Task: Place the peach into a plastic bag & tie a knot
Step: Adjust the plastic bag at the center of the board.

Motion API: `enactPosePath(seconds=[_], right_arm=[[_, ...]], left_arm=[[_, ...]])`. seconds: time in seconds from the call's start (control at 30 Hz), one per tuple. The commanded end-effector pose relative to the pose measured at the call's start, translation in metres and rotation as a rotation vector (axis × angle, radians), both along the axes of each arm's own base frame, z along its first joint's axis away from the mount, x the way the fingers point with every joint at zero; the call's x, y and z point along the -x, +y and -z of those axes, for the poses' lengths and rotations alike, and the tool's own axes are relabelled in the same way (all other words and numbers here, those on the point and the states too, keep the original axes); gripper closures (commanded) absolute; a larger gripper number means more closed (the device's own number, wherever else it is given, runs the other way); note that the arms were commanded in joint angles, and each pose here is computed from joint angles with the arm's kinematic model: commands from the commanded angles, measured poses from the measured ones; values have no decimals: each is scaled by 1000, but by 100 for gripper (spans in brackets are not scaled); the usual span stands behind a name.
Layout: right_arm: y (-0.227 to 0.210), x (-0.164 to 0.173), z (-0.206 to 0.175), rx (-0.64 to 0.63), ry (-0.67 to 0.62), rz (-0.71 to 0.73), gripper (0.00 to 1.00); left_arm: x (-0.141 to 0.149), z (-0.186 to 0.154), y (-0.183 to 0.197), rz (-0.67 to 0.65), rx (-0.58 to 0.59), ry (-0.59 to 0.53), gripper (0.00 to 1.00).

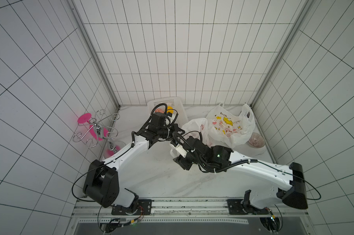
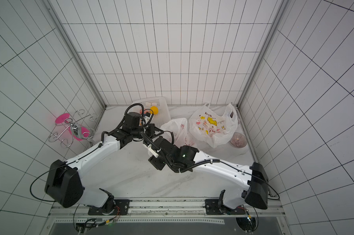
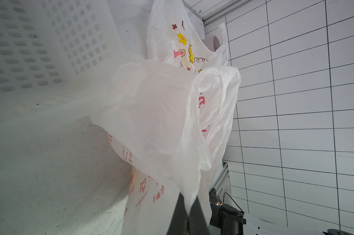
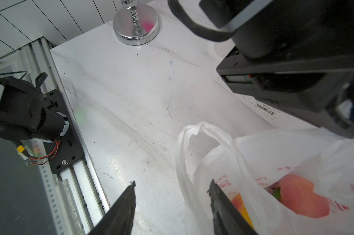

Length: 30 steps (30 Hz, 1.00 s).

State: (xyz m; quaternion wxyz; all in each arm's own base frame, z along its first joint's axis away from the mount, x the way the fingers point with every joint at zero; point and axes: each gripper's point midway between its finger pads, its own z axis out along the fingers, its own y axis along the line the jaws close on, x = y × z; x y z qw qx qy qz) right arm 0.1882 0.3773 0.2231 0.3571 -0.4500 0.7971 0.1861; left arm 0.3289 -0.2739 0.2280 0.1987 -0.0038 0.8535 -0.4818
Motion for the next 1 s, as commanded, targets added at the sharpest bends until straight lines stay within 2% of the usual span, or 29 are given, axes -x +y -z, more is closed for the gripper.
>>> enactPosePath(seconds=[0.0,0.33,0.47,0.57,0.63,0.8,0.9,0.97], right_arm=[[9,-8,24,18,-34,-1,44],[15,-27,66,119,-63,61,53],[18,-29,57,95,-69,70,72],[12,-24,10,-17,-97,73,89],[-3,-25,-34,-116,-133,89,95],[-78,-32,-137,-391,-176,127,100],[-116,-42,-168,-468,-182,163,100],[-129,-48,-176,-487,-168,176,100]], left_arm=[[-5,-23,0,-13,28,-48,100],[-4,-26,4,-19,33,-52,100],[-5,-29,7,-25,33,-58,100],[-6,-35,13,-36,34,-66,100],[-8,-45,19,-51,41,-80,100],[-8,-76,46,-154,94,-114,100],[0,-99,57,-219,170,-148,100],[8,-118,63,-258,245,-192,100]])
